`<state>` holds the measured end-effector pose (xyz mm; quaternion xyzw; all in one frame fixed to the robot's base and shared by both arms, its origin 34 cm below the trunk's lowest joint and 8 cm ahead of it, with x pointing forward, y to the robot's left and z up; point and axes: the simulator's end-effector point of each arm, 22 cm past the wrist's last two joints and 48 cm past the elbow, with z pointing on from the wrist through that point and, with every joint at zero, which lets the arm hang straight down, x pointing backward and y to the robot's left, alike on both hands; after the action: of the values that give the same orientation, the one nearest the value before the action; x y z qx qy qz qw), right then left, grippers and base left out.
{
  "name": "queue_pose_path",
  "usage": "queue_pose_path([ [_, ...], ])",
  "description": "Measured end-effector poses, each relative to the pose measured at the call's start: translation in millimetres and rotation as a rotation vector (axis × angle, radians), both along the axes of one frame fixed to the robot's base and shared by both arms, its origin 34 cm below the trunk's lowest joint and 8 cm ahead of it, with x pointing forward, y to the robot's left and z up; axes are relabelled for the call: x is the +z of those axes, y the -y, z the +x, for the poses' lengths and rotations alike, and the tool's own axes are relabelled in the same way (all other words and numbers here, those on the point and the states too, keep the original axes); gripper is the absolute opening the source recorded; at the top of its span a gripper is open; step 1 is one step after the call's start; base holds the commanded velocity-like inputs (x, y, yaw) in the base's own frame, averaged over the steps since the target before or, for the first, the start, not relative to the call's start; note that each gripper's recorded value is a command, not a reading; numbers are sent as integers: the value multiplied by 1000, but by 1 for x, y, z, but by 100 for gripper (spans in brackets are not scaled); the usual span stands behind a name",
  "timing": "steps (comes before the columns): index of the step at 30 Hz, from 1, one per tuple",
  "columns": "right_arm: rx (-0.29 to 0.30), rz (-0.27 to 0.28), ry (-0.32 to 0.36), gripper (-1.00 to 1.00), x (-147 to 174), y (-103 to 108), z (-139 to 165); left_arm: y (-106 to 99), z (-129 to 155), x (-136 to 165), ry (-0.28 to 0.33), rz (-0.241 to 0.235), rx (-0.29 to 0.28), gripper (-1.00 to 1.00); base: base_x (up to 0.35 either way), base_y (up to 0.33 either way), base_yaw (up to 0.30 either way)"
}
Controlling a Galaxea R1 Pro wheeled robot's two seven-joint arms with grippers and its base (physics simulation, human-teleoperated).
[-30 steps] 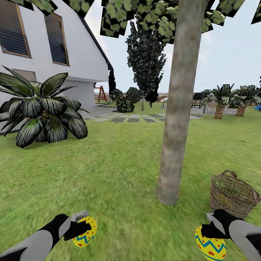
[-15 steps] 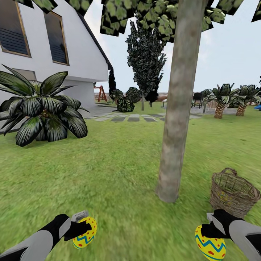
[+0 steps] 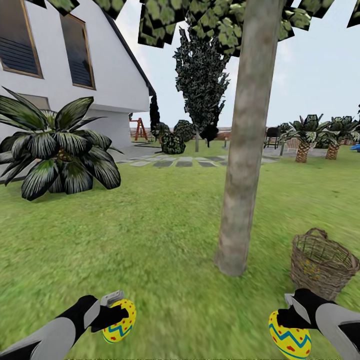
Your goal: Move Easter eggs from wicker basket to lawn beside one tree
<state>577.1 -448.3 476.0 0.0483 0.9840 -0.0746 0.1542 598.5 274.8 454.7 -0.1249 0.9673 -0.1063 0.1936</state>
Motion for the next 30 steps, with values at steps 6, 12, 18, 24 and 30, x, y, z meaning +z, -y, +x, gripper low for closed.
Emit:
queue_pose_path([
  [6, 0, 0, -1, -100, -13, 0, -3, 0, -3, -13, 0, 0, -1, -100, 0, 0, 0],
  [12, 0, 0, -1, -100, -20, 0, -4, 1, -3, -19, 3, 0, -1, -100, 16, 0, 0],
  [18, 0, 0, 0, -100, -19, 0, -5, 3, -3, -22, 25, 2, 0, -100, 306, 0, 0],
  [24, 0, 1, 1, -100, -19, -1, -4, 2, -3, -22, 27, 3, 1, -100, 269, 0, -102],
  [30, -3, 3, 7, -100, -17, 0, -3, 2, -2, -19, 32, 3, 1, -100, 9, 0, -261],
])
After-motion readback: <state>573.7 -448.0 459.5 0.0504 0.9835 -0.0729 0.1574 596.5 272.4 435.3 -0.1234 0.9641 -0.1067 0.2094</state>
